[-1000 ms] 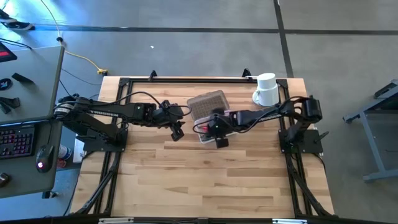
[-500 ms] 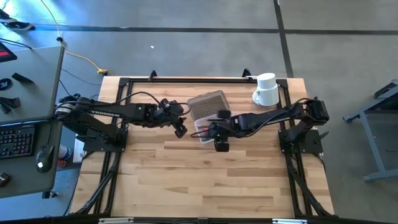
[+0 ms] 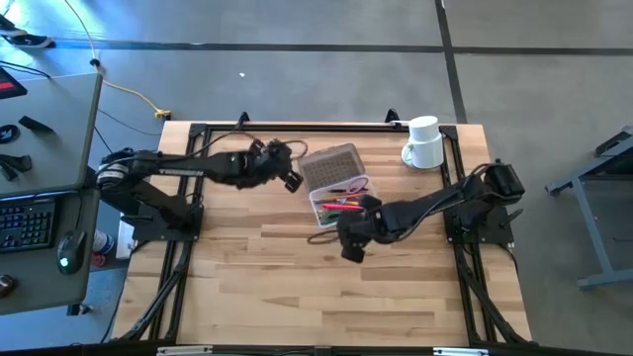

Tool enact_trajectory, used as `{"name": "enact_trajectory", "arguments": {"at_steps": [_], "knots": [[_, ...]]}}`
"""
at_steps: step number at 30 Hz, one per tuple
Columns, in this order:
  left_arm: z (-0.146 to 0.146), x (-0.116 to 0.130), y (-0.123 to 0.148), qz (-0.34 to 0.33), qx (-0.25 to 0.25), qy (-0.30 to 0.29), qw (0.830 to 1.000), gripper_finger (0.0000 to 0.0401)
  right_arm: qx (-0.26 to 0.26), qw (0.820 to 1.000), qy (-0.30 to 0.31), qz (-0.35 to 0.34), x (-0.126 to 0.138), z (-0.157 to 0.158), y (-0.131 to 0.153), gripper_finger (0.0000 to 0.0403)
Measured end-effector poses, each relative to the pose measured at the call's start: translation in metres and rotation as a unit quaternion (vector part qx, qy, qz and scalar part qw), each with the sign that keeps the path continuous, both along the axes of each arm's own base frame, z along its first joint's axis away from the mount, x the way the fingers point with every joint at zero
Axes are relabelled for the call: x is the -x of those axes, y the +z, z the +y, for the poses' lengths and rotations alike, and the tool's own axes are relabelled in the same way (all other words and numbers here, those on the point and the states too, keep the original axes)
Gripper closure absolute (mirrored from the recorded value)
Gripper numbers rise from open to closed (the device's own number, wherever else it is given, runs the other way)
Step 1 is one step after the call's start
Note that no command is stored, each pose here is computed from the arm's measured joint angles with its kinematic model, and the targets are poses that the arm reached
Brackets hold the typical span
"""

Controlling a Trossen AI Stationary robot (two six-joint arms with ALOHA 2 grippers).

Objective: Pick & place school supplies into a supply box
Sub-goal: Close the gray supply box

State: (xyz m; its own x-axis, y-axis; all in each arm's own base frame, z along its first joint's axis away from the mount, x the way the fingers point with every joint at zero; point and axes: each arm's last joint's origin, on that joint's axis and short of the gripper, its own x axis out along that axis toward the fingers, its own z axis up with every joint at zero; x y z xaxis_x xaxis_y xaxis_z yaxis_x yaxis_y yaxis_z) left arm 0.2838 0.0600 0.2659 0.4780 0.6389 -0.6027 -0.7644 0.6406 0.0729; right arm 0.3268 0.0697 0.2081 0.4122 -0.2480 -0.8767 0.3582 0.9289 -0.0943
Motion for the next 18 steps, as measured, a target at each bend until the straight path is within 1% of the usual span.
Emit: {"name": "enact_trajectory", "arguments": {"at_steps": [2, 3, 4, 6, 8, 10, 12, 15, 18], "knots": [[0.020, -0.002, -0.011, 0.008, 0.042, 0.003, 0.999, 0.0363, 0.002, 1.000, -0.030, -0.001, 0.001, 0.010, -0.006, 0.0386], [0.030, -0.003, -0.016, 0.007, 0.058, 0.005, 0.998, 0.0379, 0.009, 0.999, -0.039, 0.002, 0.002, 0.015, -0.011, 0.0390], [0.040, -0.004, -0.023, 0.012, 0.073, 0.010, 0.997, 0.0384, 0.021, 0.999, -0.040, 0.006, 0.002, 0.020, -0.016, 0.0396], [0.060, -0.008, -0.038, 0.011, 0.099, 0.022, 0.995, 0.0374, 0.043, 0.998, -0.033, 0.022, 0.004, 0.029, -0.025, 0.0400], [0.079, -0.011, -0.054, 0.007, 0.136, 0.023, 0.990, 0.0366, 0.050, 0.998, -0.030, 0.027, 0.005, 0.036, -0.033, 0.0397], [0.096, -0.018, -0.069, -0.017, 0.167, 0.011, 0.986, 0.0372, 0.051, 0.998, -0.030, 0.026, 0.005, 0.041, -0.036, 0.0399], [0.110, -0.022, -0.087, -0.026, 0.191, 0.000, 0.981, 0.0386, 0.063, 0.997, -0.034, 0.021, 0.005, 0.044, -0.039, 0.0402], [0.128, -0.027, -0.106, -0.044, 0.203, 0.012, 0.978, 0.0384, 0.067, 0.996, -0.051, 0.016, 0.004, 0.042, -0.041, 0.0401], [0.141, -0.031, -0.111, -0.066, 0.206, 0.026, 0.976, 0.0369, 0.060, 0.996, -0.068, 0.021, 0.001, 0.036, -0.047, 0.0402]]}}
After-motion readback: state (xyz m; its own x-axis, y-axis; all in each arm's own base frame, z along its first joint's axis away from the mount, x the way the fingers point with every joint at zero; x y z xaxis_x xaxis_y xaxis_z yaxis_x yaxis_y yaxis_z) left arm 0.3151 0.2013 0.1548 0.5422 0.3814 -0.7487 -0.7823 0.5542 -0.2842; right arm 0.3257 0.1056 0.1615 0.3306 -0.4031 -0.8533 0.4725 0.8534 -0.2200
